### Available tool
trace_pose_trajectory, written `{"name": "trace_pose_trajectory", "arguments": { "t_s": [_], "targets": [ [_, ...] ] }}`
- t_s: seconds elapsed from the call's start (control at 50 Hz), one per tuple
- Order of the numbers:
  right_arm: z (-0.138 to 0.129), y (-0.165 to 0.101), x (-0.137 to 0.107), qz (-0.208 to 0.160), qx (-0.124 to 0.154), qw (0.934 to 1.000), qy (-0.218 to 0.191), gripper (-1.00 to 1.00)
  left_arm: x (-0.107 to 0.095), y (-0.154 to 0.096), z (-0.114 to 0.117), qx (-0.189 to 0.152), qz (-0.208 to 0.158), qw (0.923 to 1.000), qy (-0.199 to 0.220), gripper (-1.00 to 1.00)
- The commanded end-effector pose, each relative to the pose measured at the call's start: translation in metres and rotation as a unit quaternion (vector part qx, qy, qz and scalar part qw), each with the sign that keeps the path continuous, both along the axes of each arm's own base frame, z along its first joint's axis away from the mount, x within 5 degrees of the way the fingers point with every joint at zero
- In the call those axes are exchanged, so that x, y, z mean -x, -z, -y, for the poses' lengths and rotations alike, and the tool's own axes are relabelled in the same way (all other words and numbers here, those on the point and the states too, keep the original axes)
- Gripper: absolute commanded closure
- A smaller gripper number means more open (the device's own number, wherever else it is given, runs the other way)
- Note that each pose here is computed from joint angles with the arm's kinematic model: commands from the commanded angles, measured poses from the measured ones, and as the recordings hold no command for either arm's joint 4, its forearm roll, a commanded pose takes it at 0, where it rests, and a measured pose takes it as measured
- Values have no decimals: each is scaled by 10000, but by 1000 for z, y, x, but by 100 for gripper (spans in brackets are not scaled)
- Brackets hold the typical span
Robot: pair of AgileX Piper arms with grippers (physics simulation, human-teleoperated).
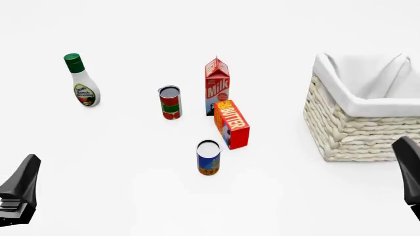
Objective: Pick the alphabet soup and place it in the basket.
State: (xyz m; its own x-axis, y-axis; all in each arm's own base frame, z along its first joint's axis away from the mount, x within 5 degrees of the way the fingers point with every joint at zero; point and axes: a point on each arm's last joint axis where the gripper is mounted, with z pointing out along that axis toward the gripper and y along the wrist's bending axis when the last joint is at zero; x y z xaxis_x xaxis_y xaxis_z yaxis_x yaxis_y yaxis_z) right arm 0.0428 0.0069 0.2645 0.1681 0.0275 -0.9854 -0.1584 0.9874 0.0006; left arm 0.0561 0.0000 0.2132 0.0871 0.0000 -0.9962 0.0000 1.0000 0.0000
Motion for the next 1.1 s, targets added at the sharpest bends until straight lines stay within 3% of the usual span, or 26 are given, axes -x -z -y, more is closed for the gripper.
{"name": "trace_pose_trajectory", "arguments": {
  "t_s": [0.02,0.08,0.12,0.14,1.1],
  "targets": [
    [-2,-14,6,113,40,9995,-305,-100,0,0,0,0,0,10000,0,-100],
    [-2,-17,7,142,74,9991,-402,-100,0,0,0,0,0,10000,0,-100],
    [-3,-26,11,219,173,9973,-676,-100,0,0,0,0,0,10000,0,-100],
    [-11,-38,8,339,333,9869,-1541,-100,0,0,0,0,0,10000,0,-100],
    [-42,-35,-24,236,433,9734,-2237,-100,0,0,0,0,0,10000,0,-100]
  ]
}}
